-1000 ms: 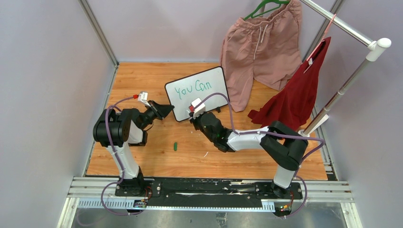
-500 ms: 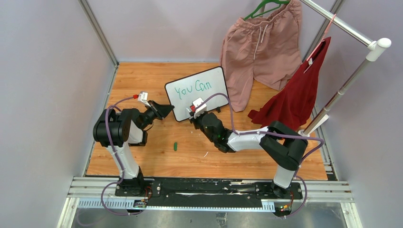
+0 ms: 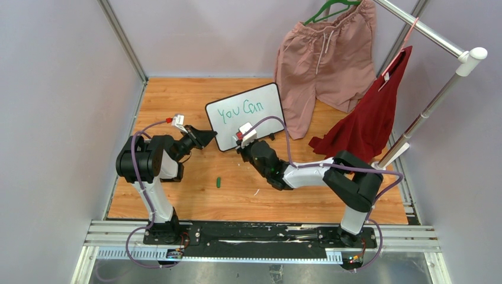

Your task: Write a sentence on the whiteboard

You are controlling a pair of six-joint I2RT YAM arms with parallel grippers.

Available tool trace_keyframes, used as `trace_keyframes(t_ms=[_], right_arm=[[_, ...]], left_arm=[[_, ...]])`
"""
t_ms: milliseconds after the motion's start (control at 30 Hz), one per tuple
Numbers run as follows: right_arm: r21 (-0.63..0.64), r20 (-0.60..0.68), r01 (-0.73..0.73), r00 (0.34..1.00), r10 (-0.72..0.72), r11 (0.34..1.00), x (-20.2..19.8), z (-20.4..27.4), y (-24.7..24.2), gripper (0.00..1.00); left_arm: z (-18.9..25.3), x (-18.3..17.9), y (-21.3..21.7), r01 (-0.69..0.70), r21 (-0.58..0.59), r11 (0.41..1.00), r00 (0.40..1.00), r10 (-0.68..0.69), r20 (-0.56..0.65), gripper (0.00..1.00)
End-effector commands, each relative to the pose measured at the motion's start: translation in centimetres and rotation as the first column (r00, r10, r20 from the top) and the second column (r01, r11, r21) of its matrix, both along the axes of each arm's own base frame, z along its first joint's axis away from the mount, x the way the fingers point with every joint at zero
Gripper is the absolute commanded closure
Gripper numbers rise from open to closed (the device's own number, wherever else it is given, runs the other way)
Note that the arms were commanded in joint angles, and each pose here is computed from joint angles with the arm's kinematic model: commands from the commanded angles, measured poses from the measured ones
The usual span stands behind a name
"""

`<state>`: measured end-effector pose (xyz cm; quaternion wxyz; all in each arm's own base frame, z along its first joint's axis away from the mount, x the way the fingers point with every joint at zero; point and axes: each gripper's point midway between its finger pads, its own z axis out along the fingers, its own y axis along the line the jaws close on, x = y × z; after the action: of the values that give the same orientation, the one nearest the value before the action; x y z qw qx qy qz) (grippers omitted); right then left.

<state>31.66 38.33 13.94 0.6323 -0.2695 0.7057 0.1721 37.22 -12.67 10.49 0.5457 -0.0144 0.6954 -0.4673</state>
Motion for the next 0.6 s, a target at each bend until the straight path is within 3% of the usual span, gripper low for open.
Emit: trace_keyframes(t_ms=[0,567], right_arm=[[0.019,0.005,0.013,1.000,-0.013,1.000,0.14,0.36,0.83,1.00],[0.006,0.003,0.012,1.000,-0.012,1.000,0.75,0.06,1.72,1.00]], left_arm=[[-0.29,0.31,0.38,-0.027,0.009,1.000,1.000,0.027,0.015,1.00],[-0.35,0.29,0.36,-0.025,0.009,1.000,1.000,0.025,0.013,1.00]])
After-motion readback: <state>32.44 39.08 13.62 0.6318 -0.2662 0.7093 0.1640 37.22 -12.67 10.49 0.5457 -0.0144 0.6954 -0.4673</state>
